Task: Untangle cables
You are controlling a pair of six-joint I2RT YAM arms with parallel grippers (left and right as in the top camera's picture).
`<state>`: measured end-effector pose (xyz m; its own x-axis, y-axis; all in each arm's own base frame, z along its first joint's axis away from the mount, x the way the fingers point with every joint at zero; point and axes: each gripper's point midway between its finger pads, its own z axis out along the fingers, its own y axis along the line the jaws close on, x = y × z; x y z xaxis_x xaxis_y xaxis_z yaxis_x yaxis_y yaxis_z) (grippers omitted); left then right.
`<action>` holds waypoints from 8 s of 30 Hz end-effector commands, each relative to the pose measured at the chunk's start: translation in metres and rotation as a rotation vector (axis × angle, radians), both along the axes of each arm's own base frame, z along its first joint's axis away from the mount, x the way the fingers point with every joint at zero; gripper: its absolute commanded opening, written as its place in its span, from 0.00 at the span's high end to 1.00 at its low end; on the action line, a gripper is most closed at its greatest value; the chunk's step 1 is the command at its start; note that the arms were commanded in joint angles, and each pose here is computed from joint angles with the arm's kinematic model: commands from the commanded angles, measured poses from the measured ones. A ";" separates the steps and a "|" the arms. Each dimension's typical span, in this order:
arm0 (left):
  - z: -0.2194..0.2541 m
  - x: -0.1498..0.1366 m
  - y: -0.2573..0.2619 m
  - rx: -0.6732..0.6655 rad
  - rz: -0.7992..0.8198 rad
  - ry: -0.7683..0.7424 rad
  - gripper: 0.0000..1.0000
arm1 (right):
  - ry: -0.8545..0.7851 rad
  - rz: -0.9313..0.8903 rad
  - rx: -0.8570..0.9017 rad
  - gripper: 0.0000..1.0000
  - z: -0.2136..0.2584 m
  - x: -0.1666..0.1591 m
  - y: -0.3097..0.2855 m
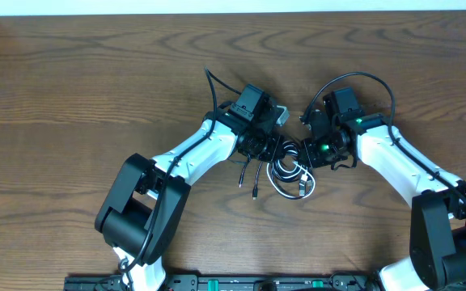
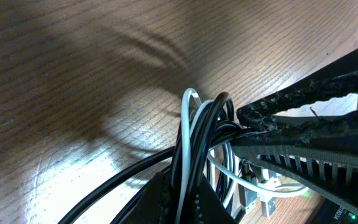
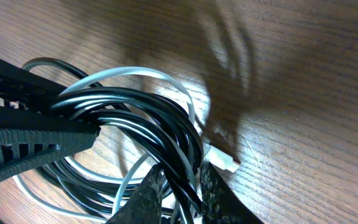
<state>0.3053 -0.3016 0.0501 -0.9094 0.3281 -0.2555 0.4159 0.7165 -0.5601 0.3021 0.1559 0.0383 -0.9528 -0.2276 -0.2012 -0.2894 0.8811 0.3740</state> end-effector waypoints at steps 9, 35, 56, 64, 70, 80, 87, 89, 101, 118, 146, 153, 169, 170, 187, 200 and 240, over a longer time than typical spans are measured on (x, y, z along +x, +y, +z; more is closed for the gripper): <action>0.015 -0.006 -0.007 -0.065 -0.023 0.013 0.92 | 0.002 0.013 -0.019 0.87 -0.003 -0.002 0.000; 0.027 -0.008 -0.018 -0.151 -0.058 0.020 0.93 | 0.007 -0.002 -0.097 0.99 -0.008 -0.003 -0.013; -0.021 0.022 0.062 0.353 0.145 -0.120 0.93 | 0.043 -0.078 -0.061 0.99 0.004 -0.004 -0.028; -0.023 0.017 0.065 0.369 0.140 -0.099 0.93 | -0.007 -0.261 -0.080 0.99 0.023 0.014 -0.072; -0.023 0.016 0.066 0.371 0.140 -0.096 0.92 | 0.044 -0.521 -0.265 0.99 0.015 0.009 -0.135; -0.023 0.015 0.066 0.370 0.137 -0.091 0.93 | 0.118 -0.686 -0.479 0.97 0.013 -0.017 -0.190; -0.018 0.009 0.049 0.277 0.106 -0.058 0.93 | 0.078 -0.380 -0.031 0.76 0.024 0.005 -0.105; -0.014 0.007 0.039 0.220 0.081 -0.047 0.92 | 0.050 -0.303 0.060 0.71 0.031 0.008 -0.085; 0.063 0.016 0.015 0.009 0.057 -0.197 0.93 | -0.017 -0.097 -0.034 0.56 0.022 0.004 -0.044; 0.082 0.009 0.007 -0.076 0.149 -0.101 0.92 | -0.066 -0.135 -0.060 0.64 0.018 0.014 -0.023; 0.083 0.016 0.008 -0.096 0.351 0.025 0.92 | 0.060 -0.290 -0.066 0.99 -0.043 -0.034 -0.024; 0.075 0.024 0.021 -0.017 0.371 -0.042 0.92 | 0.072 -0.338 -0.167 0.99 -0.052 -0.042 -0.043; 0.058 0.055 0.090 0.158 0.551 -0.094 0.93 | 0.158 -0.626 -0.515 0.99 -0.057 -0.071 -0.121; 0.058 0.057 0.093 0.159 0.560 -0.094 0.93 | 0.159 -0.637 -0.514 0.99 -0.057 -0.071 -0.121; 0.065 0.055 0.081 0.068 0.505 -0.055 0.92 | 0.156 -0.551 -0.342 0.43 -0.058 -0.056 -0.100; 0.102 0.023 0.027 -0.243 0.148 -0.021 0.92 | 0.009 -0.308 0.126 0.32 -0.029 -0.009 -0.019; 0.138 -0.001 -0.007 -0.458 0.027 0.070 0.93 | -0.189 -0.306 0.208 0.57 -0.006 0.035 -0.004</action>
<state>0.3138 -0.3047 0.1780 -0.9299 0.1526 -0.3346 0.3664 0.4634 -0.8068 0.3356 0.1628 0.0444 -0.9119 0.1036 -0.3971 -0.1582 0.8040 0.5731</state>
